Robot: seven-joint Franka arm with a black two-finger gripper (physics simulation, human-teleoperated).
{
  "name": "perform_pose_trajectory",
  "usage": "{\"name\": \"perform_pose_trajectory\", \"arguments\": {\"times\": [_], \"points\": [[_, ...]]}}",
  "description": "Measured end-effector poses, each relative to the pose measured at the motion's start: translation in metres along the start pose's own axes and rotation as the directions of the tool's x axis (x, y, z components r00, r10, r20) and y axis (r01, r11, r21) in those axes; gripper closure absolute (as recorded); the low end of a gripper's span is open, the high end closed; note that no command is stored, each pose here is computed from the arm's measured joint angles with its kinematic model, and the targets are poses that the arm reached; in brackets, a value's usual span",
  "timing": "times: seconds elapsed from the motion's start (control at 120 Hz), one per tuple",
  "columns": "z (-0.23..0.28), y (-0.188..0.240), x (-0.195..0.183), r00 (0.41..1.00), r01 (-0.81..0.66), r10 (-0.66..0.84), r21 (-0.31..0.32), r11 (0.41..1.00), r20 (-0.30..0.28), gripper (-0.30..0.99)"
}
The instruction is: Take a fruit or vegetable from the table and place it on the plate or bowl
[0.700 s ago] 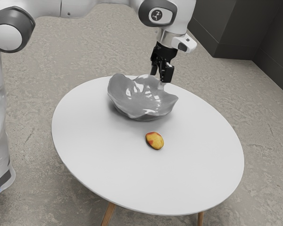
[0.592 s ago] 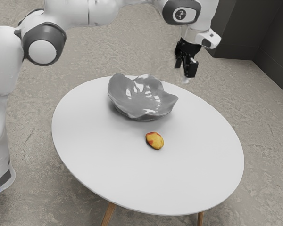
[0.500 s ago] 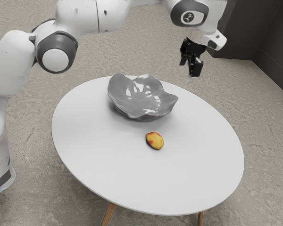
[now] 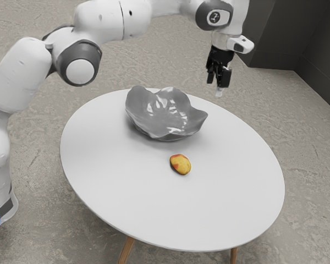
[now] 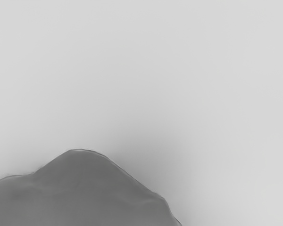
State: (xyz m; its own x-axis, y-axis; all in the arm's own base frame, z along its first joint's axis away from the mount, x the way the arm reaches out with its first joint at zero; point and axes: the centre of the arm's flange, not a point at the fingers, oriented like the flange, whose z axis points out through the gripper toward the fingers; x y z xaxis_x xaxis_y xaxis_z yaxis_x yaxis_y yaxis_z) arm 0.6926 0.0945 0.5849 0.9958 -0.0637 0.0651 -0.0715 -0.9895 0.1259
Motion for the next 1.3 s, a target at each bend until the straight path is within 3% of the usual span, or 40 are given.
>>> {"name": "perform_pose_trajectory", "arguments": {"times": [0.175,0.333,0.417,0.508,0.692,0.983,1.3], "points": [[0.031,-0.009,0.016,0.995,-0.101,0.099,-0.072,0.992,-0.029,0.0],[0.03,0.036,0.025,0.965,-0.257,0.249,-0.108,0.96,-0.077,0.0],[0.024,0.071,0.027,0.94,-0.337,0.33,-0.09,0.937,-0.085,0.0],[0.017,0.094,0.019,0.92,-0.392,0.388,-0.063,0.918,-0.061,0.0],[0.059,0.114,-0.039,0.901,-0.423,0.428,-0.069,0.903,0.07,0.0],[0.107,0.144,-0.083,0.879,-0.466,0.471,-0.073,0.882,0.073,0.0],[0.129,0.157,-0.091,0.875,-0.478,0.481,-0.06,0.876,0.055,0.01]]}}
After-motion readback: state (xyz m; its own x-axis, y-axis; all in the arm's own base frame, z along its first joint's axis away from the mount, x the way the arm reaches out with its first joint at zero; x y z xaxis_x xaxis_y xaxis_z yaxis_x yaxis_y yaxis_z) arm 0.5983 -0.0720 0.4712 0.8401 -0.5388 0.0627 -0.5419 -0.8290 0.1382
